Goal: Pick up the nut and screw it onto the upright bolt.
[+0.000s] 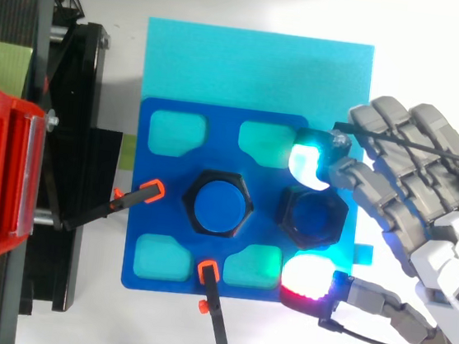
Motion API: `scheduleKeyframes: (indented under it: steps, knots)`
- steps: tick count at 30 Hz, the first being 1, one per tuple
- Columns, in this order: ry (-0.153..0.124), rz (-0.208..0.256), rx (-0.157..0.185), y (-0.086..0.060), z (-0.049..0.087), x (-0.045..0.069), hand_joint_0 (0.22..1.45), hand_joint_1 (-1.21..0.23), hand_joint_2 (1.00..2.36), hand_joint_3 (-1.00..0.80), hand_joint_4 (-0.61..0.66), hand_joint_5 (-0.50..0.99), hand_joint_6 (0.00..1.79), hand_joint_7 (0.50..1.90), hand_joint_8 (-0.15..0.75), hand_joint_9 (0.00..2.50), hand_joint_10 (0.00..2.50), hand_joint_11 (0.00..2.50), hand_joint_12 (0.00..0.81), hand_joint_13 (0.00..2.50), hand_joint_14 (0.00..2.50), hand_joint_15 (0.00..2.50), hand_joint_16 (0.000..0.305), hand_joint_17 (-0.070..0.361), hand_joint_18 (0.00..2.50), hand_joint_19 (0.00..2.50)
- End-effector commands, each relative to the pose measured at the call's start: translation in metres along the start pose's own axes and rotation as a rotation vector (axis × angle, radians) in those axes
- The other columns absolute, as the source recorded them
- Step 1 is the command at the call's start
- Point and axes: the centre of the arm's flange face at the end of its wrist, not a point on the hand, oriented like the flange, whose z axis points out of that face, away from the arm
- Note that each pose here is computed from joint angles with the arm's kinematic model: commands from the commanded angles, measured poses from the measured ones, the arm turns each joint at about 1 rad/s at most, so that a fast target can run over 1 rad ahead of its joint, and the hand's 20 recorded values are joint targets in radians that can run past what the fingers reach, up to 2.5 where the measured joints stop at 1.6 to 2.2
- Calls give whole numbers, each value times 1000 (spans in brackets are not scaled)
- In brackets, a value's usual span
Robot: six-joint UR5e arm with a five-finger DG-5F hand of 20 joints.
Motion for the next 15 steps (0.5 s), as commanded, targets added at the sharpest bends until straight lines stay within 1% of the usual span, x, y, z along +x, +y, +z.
scheduleKeyframes:
  steps: [1, 3, 7, 12, 15]
  knots:
    - [8, -13, -10, -1, -1, 1, 456, -679, 1000, -500, 216, -252, 502, 696, 311, 296, 0, 0, 406, 311, 0, 0, 56, 125, 265, 21]
    - [16, -24, -15, -2, -1, 1, 457, -675, 1000, -500, 215, -252, 502, 696, 310, 296, 0, 0, 405, 310, 0, 0, 56, 125, 263, 26]
    - [23, -28, -16, -3, -2, 2, 457, -675, 1000, -500, 216, -252, 502, 697, 310, 292, 0, 0, 405, 309, 0, 0, 56, 126, 262, 27]
    - [25, -20, -17, -3, -3, 2, 464, -668, 1000, -500, 225, -245, 502, 708, 309, 303, 0, 0, 402, 315, 0, 0, 55, 124, 276, 39]
    - [28, -29, -17, -4, -3, 2, 467, -662, 1000, -500, 233, -240, 502, 716, 309, 314, 0, 0, 401, 324, 0, 0, 55, 124, 284, 52]
